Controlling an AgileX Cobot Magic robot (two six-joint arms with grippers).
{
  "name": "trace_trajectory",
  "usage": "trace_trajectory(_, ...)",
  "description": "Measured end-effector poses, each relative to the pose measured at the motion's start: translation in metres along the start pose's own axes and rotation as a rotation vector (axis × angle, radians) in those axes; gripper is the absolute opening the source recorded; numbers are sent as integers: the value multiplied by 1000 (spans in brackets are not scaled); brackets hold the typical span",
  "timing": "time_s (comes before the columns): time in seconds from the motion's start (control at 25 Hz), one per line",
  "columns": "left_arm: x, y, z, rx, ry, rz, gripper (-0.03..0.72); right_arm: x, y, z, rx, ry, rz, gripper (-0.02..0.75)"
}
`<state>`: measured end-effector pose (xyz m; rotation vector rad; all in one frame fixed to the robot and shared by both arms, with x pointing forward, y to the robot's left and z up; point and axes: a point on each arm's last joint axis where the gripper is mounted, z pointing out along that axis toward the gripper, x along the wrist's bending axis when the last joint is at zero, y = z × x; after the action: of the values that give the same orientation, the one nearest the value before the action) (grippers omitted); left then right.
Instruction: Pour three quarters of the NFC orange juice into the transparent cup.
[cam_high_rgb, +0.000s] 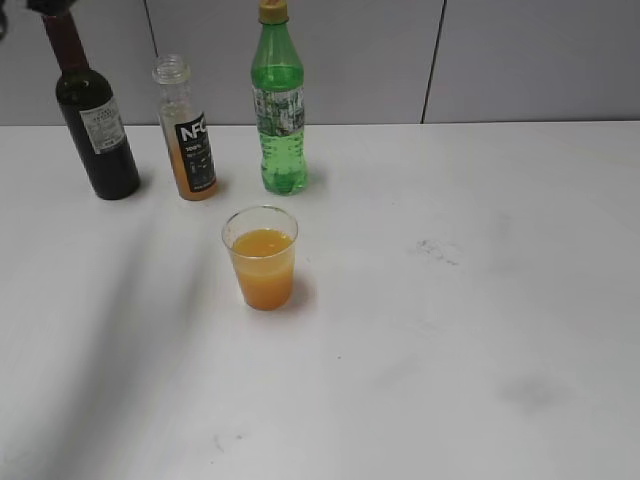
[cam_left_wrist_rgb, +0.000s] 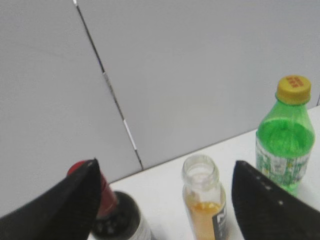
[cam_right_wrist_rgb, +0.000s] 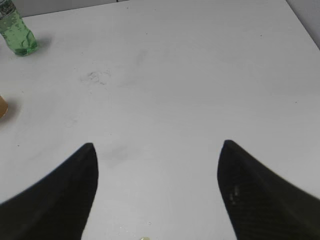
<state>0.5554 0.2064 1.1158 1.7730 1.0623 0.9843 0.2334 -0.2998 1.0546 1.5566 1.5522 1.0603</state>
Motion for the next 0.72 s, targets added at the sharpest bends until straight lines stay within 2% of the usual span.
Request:
trace_trajectory(0.32,14,4,-74,185,44,-30,605,0,0,0,0,0,0,571)
trace_trajectory(0.48,30,-1,-98,260,110,-58,599,0,0,0,0,0,0,571)
trace_trajectory(0.72,52,-20,-127,441,202,-143,594,0,0,0,0,0,0,571)
